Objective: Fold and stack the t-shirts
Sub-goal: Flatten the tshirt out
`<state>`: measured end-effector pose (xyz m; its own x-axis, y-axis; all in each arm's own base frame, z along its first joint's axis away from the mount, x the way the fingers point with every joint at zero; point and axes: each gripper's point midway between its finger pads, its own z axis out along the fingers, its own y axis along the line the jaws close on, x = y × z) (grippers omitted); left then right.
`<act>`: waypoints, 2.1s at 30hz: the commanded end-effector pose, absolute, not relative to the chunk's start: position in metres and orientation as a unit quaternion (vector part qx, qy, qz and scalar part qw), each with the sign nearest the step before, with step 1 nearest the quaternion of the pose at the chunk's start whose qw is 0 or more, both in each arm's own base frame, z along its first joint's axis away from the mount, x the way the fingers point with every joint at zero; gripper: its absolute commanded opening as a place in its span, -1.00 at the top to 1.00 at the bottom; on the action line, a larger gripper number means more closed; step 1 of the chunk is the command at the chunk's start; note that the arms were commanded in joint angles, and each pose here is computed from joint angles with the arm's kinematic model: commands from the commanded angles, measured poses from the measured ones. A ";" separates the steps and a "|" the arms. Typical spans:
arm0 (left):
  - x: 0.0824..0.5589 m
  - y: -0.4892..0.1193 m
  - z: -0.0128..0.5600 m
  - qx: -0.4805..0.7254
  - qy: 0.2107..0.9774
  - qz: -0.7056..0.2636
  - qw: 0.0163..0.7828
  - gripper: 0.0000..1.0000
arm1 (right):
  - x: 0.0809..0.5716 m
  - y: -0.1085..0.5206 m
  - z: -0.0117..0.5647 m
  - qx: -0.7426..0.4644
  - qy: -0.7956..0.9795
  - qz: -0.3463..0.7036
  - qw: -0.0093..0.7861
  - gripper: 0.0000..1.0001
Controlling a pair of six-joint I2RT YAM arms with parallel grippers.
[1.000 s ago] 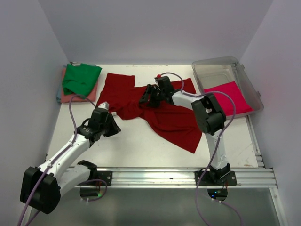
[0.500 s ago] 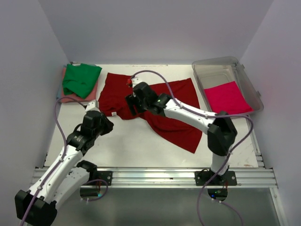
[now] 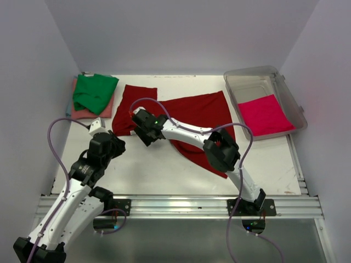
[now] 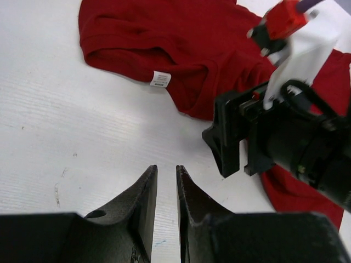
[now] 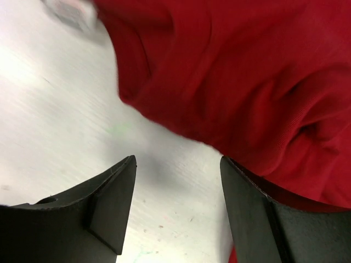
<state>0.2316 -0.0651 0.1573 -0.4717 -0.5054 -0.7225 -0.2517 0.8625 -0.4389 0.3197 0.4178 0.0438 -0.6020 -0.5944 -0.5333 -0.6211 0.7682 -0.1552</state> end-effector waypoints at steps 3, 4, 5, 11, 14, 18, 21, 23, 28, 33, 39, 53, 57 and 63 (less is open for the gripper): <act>0.231 -0.068 0.150 -0.232 0.847 -0.143 0.456 0.53 | 0.327 0.446 0.082 -0.361 0.872 0.031 0.328 -0.32; 0.232 -0.067 0.149 -0.232 0.847 -0.142 0.456 0.53 | 0.330 0.451 0.088 -0.366 0.868 0.034 0.333 -0.32; 0.232 -0.068 0.148 -0.231 0.848 -0.142 0.456 0.52 | 0.332 0.452 0.078 -0.370 0.869 0.026 0.327 -0.33; 0.231 -0.068 0.146 -0.228 0.851 -0.140 0.452 0.53 | 0.346 0.465 0.063 -0.374 0.872 0.026 0.313 -0.24; 0.230 -0.067 0.149 -0.229 0.849 -0.141 0.455 0.52 | 0.344 0.465 0.056 -0.367 0.879 0.028 0.305 -0.14; 0.227 -0.066 0.152 -0.229 0.846 -0.145 0.460 0.52 | 0.343 0.459 0.064 -0.356 0.880 0.029 0.312 -0.07; 0.227 -0.067 0.151 -0.229 0.846 -0.147 0.459 0.52 | 0.350 0.455 0.070 -0.343 0.882 0.019 0.324 0.32; 0.227 -0.070 0.148 -0.223 0.849 -0.152 0.455 0.52 | 0.346 0.462 0.069 -0.343 0.885 0.051 0.310 0.58; 0.227 -0.078 0.132 -0.205 0.864 -0.155 0.433 0.52 | 0.357 0.479 0.104 -0.298 0.882 0.235 0.277 1.00; 0.229 -0.090 0.116 -0.185 0.877 -0.168 0.410 0.53 | 0.374 0.473 0.230 -0.257 0.790 0.460 0.314 1.00; 0.239 -0.112 0.096 -0.152 0.883 -0.204 0.395 0.53 | 0.443 0.429 0.304 -0.143 0.715 0.599 0.331 1.00; 0.319 -0.162 0.082 -0.137 0.857 -0.268 0.419 0.53 | 0.508 0.412 0.159 -0.029 0.794 0.556 0.245 1.00; 0.334 -0.182 0.082 -0.114 0.859 -0.279 0.413 0.53 | 0.508 0.391 0.135 -0.015 0.823 0.500 0.268 1.00; 0.343 -0.200 0.110 -0.095 0.844 -0.295 0.437 0.52 | 0.518 0.362 0.144 0.046 0.814 0.509 0.278 1.00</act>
